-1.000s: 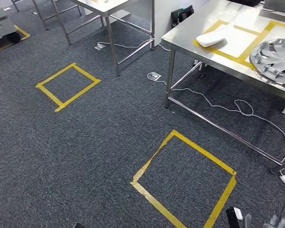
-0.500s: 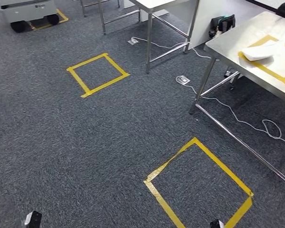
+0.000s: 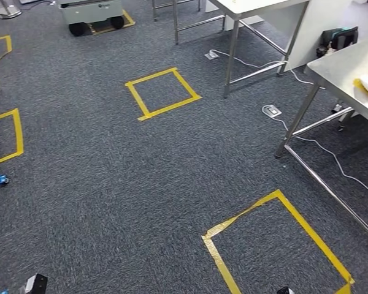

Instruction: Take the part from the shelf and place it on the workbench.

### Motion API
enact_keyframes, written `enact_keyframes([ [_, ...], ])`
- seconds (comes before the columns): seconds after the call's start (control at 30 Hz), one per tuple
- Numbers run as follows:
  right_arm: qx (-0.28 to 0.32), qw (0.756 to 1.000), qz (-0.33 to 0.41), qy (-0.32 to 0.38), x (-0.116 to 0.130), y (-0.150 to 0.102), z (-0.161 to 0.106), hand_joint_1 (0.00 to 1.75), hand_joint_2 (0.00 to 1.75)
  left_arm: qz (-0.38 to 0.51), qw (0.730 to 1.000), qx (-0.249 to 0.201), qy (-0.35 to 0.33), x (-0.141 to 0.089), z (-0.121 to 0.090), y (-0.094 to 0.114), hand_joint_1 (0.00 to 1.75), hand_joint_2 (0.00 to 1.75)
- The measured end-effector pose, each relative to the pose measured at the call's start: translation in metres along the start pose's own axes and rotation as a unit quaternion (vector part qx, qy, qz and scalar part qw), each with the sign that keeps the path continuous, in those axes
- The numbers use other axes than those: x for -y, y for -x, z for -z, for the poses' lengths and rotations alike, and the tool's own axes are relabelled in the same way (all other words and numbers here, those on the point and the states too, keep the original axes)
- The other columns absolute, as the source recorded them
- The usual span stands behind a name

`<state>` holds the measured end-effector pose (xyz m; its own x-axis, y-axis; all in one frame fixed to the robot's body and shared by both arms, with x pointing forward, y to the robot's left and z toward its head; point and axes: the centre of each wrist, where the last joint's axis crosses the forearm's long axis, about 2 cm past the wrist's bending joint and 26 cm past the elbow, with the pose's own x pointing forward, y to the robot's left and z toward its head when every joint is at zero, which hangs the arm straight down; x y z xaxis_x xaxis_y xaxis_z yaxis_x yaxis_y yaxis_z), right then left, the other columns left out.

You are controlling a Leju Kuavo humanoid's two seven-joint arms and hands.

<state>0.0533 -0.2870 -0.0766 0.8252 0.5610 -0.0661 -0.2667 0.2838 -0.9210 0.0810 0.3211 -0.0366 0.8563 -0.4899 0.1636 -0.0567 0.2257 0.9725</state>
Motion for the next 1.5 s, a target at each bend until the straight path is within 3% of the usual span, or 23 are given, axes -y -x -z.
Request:
enact_keyframes([
  [0.6, -0.001, 1.000, 0.005, -0.010, -0.0025, -0.0030, -0.0022, 0.00, 0.00, 0.000, 1.000, 0.028, -0.010, -0.0035, 0.0036, 0.0032, 0.00, 0.00],
  [1.5, -0.004, 1.000, 0.014, -0.014, -0.0017, -0.0069, 0.0002, 0.00, 0.00, -0.006, 0.999, 0.033, -0.015, -0.0050, 0.0084, 0.0031, 0.00, 0.00],
])
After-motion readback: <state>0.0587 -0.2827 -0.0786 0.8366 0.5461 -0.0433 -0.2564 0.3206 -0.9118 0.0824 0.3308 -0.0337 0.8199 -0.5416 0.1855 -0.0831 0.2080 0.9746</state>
